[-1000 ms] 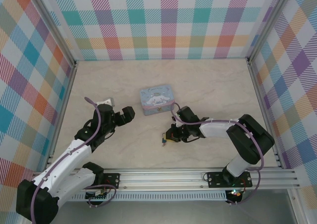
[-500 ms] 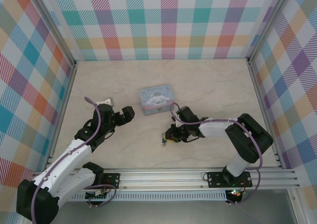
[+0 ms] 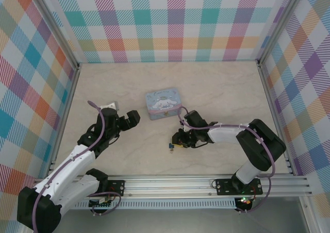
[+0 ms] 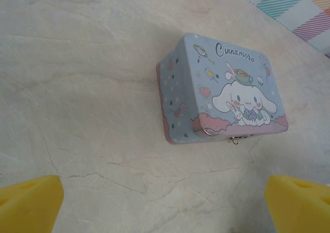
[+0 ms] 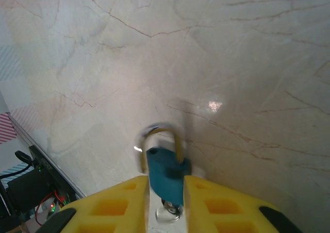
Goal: Unlock a padlock with a key
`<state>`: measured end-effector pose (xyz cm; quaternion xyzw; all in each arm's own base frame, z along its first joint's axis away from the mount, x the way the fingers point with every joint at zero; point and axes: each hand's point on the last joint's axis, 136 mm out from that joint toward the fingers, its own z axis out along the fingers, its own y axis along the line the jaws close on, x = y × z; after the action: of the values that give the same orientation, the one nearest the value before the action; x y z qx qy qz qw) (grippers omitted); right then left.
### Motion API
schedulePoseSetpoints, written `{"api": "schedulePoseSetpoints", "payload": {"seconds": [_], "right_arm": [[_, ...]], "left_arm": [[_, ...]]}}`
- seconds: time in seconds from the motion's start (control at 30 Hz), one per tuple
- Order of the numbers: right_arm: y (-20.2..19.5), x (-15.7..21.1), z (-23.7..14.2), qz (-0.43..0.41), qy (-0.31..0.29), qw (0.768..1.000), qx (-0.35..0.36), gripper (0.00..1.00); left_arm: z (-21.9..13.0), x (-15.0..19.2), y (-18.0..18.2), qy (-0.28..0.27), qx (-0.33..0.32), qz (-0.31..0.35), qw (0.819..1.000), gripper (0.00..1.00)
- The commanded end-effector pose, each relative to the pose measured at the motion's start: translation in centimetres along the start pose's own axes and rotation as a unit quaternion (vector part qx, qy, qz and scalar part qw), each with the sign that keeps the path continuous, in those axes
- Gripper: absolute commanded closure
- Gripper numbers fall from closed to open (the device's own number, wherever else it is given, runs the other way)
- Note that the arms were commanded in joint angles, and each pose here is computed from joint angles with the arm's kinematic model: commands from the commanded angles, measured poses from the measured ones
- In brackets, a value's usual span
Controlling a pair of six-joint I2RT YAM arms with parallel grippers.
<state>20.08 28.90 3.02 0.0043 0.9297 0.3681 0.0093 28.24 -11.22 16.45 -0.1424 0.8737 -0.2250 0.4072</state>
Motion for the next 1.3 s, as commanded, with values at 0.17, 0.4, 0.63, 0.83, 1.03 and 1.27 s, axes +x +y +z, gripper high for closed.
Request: {"api": "schedulePoseSetpoints", "payload": {"seconds": [0.17,0.4,0.63,0.83,1.03,1.27], "right_arm": [[-0.7,-0.2,-2.9,-0.027,-0.023,0.999,0.039,0.65],[-0.4,-2.7,-8.2,-0.050,-0.083,0.994,0.053,0.58],[-1.6,-6.0,-14.8,-0.057,-0.189,0.978,0.069,0.43],[-3.0,-8.5,-19.3,-0.056,-0.268,0.960,0.051,0.21],[-5.8,-11.3,-23.5,-0.069,-0.351,0.926,0.118,0.00],[-10.1,-14.1,-27.0,-0.106,-0.450,0.861,0.211,0.00]], "left_arm": [[-1.1,-2.8,-1.3,-0.032,0.012,0.006,0.999,0.00],[-1.8,-4.7,-2.1,-0.050,0.015,0.010,0.999,0.00],[-2.6,-5.7,-2.1,-0.069,0.009,0.020,0.997,0.00],[-2.8,-5.0,-1.0,-0.062,-0.009,0.030,0.998,0.00],[-2.7,-4.8,0.8,-0.072,-0.042,0.031,0.996,0.00],[-2.2,-6.4,4.9,-0.099,-0.126,0.023,0.987,0.00]]}}
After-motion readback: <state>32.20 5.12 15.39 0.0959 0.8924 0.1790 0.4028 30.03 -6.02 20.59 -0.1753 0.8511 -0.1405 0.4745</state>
